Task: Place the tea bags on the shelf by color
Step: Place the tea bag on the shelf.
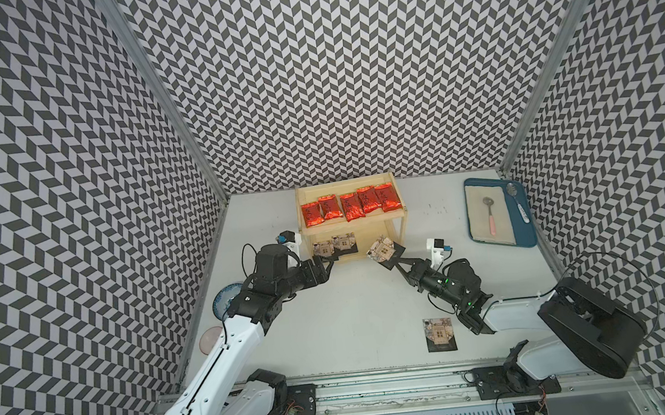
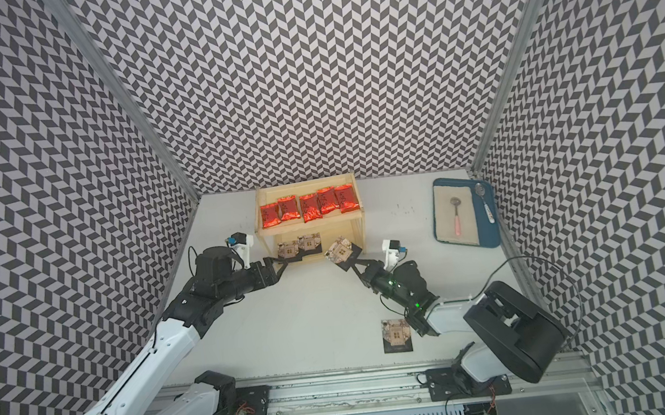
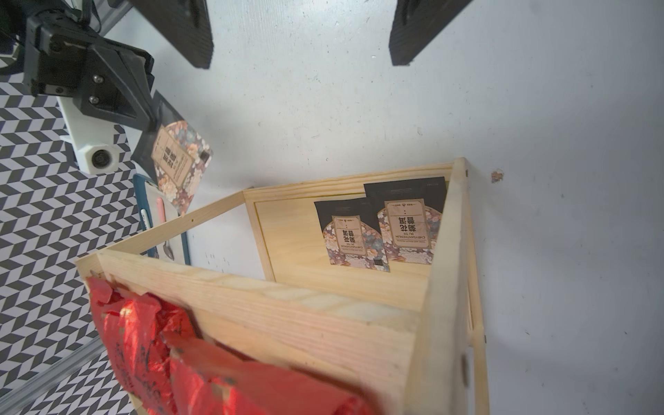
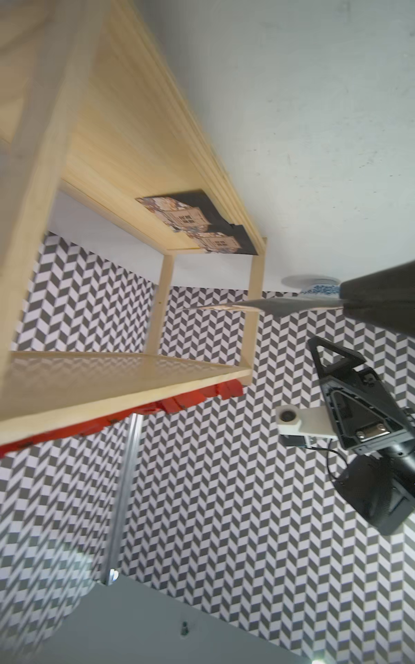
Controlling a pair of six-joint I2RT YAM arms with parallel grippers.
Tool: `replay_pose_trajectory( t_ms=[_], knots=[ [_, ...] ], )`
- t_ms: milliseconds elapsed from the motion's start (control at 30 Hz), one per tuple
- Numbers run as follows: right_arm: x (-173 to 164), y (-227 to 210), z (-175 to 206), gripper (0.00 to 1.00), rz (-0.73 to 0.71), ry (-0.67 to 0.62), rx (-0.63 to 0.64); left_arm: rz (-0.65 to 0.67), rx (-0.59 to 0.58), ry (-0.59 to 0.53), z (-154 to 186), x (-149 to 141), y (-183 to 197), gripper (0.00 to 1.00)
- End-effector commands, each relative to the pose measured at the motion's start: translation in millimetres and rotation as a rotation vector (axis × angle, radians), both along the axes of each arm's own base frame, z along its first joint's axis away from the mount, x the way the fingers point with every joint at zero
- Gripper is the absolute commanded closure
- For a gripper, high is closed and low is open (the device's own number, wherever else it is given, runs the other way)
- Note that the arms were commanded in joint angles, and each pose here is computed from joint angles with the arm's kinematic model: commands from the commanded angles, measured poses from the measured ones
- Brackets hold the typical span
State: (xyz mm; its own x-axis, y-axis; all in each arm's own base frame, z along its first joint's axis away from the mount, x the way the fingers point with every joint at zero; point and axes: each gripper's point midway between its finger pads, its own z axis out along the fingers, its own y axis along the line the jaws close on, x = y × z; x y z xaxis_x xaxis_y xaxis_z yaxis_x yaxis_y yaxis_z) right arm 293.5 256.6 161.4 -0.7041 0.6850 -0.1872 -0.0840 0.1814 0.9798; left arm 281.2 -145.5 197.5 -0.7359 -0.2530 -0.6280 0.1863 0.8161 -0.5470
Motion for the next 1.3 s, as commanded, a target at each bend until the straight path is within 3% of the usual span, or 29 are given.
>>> replay_pose_trajectory(
  t_ms=[0, 433, 667, 1267],
  knots=[
    [23.4, -11.5, 5.0, 1.0, -0.153, 0.003, 0.047, 0.007, 0.038, -0.018, 0.9, -0.9, 6.1, 0.18],
    [54.1, 42.1, -35.6, 1.0, -0.236, 0.162, 0.092, -0.025, 0.04, -0.01, -3.2, 1.2, 0.8, 0.18],
    [70.7, 59.3, -38.7, 1.0, -0.298, 0.173, 0.07, -0.031, 0.042, -0.008, -3.6, -0.4, -1.0, 0.18],
    [95.4, 77.2, -61.6, 1.0, -0.349, 0.196, 0.151, -0.051, 0.063, 0.01, -10.4, -2.2, -8.5, 0.19]
  ],
)
